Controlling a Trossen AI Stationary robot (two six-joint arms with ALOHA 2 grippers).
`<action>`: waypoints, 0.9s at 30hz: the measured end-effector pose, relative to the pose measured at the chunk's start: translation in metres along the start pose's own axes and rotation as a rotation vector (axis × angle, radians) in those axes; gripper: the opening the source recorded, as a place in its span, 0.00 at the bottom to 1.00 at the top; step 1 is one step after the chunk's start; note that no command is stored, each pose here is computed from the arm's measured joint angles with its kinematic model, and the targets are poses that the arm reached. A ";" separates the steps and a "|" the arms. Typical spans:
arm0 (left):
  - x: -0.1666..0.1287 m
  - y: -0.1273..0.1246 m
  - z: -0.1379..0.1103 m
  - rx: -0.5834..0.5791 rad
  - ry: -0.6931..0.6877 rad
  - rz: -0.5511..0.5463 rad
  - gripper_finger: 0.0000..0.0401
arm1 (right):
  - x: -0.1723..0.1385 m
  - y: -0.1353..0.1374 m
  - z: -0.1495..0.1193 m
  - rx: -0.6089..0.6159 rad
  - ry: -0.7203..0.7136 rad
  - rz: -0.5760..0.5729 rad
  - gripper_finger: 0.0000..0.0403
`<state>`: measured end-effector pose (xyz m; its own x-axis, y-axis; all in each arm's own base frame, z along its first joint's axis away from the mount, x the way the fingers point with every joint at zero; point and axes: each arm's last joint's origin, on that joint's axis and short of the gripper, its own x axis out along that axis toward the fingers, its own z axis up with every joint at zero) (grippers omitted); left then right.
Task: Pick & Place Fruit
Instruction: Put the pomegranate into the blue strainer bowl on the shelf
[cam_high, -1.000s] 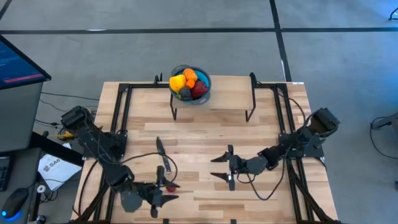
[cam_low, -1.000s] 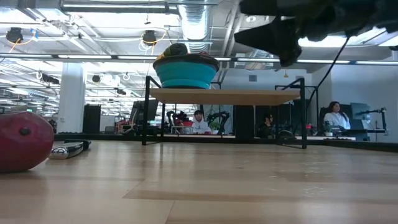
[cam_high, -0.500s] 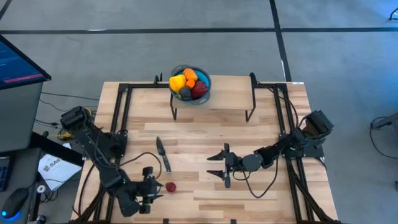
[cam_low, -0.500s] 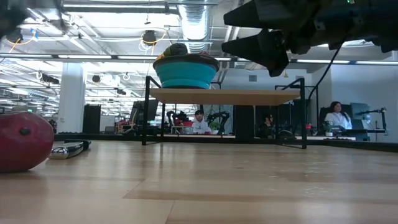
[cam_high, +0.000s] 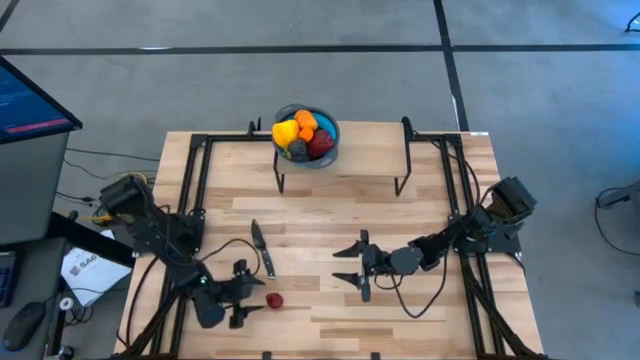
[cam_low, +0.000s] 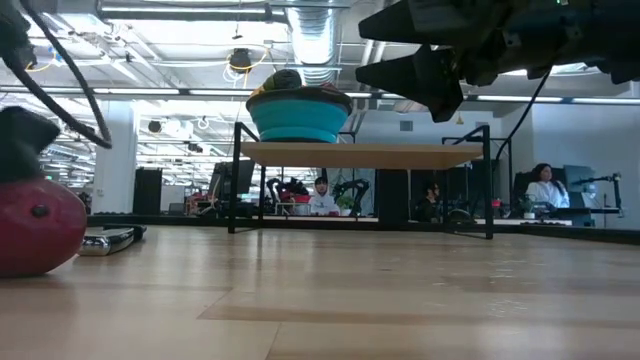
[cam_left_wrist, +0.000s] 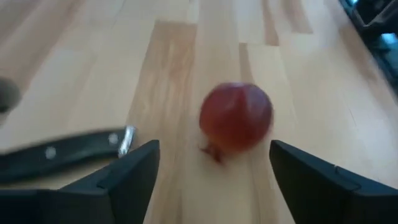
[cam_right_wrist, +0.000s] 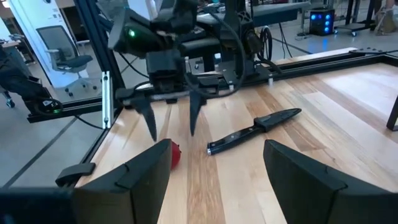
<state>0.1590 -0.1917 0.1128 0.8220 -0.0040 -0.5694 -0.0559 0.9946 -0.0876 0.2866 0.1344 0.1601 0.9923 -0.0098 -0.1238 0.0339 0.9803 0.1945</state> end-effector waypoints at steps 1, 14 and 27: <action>0.005 0.000 -0.001 0.019 -0.018 0.009 0.75 | 0.000 0.000 0.000 0.000 0.000 0.000 0.62; 0.056 0.003 -0.013 0.048 -0.105 0.016 0.72 | 0.000 0.000 0.001 0.007 -0.013 0.003 0.62; 0.063 -0.002 0.004 -0.141 -0.141 0.012 0.47 | 0.000 0.000 0.001 0.007 -0.012 0.004 0.62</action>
<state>0.2134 -0.1935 0.0799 0.8916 0.0323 -0.4516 -0.1366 0.9702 -0.2003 0.2867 0.1345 0.1616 0.9938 -0.0086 -0.1111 0.0310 0.9790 0.2015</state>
